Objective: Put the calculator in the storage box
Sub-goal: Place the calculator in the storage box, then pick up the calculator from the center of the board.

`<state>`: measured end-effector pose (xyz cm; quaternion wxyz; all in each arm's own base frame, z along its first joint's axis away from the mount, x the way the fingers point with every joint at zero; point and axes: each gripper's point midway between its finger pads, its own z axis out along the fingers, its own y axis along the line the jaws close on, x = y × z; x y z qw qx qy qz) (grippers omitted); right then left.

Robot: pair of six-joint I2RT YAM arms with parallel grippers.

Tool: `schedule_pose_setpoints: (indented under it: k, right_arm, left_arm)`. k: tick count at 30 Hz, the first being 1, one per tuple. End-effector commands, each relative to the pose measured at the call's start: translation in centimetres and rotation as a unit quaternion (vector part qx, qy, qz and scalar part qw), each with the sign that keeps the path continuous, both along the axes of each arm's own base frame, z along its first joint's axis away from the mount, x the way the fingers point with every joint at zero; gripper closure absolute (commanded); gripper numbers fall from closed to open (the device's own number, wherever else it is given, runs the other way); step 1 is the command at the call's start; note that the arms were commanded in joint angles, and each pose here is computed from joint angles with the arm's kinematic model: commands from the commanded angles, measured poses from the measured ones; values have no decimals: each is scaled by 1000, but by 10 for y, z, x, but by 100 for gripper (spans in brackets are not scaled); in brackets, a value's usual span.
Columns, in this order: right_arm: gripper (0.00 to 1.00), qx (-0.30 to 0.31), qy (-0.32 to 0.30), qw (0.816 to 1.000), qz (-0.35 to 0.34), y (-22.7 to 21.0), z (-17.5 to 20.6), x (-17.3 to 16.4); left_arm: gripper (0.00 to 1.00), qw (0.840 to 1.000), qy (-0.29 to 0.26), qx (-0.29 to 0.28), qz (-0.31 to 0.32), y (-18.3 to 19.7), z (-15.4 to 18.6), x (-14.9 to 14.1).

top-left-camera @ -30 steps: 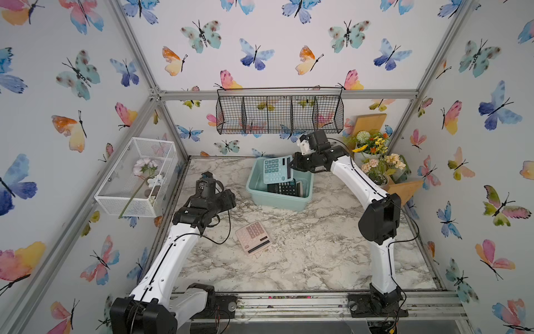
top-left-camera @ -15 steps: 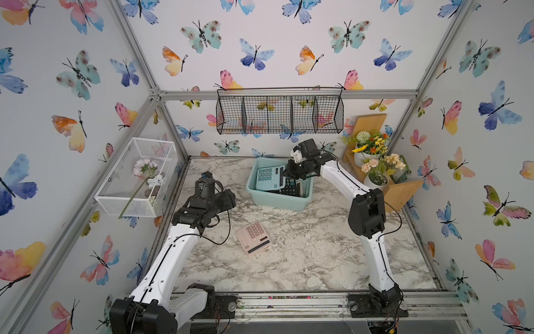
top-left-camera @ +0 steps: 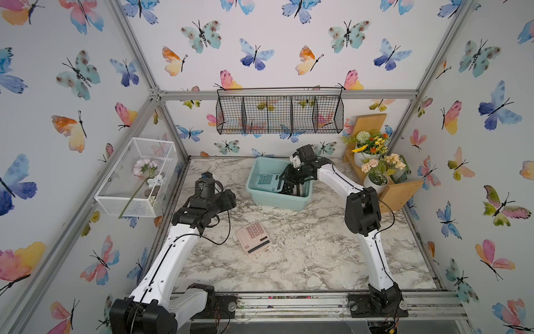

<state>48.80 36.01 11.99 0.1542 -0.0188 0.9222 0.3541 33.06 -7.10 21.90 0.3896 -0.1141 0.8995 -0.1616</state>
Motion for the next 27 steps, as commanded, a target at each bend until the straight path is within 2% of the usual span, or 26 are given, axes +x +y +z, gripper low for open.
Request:
schedule_pose_setpoints:
  k: [1, 7, 11, 16, 21, 25, 27]
  right_arm:
    - [56, 1, -96, 995, 12, 1, 73, -8]
    - [46, -28, -220, 974, 46, 3, 154, -58]
    - [44, -79, -276, 951, 110, 9, 164, -115]
    - [50, -181, -310, 898, 252, 8, 108, -196]
    - [50, -208, -353, 823, 394, 12, 40, -265]
    - [47, -234, -398, 758, 462, 25, 5, -293]
    - [46, -250, -418, 732, 475, 31, -7, -294]
  left_arm:
    - [29, 1000, 0, -3, -4, 0, 2, -3]
    - [29, 1000, -3, -6, -2, 0, 1, -2]
    - [29, 1000, -7, -4, 2, 2, 2, -1]
    - [28, 999, -26, -4, 20, 15, 15, -2]
    - [29, 999, -27, -22, 34, 33, 18, -3]
    - [28, 998, -23, -35, 37, 37, 13, -5]
    - [29, 998, -19, -43, 33, 35, 9, -6]
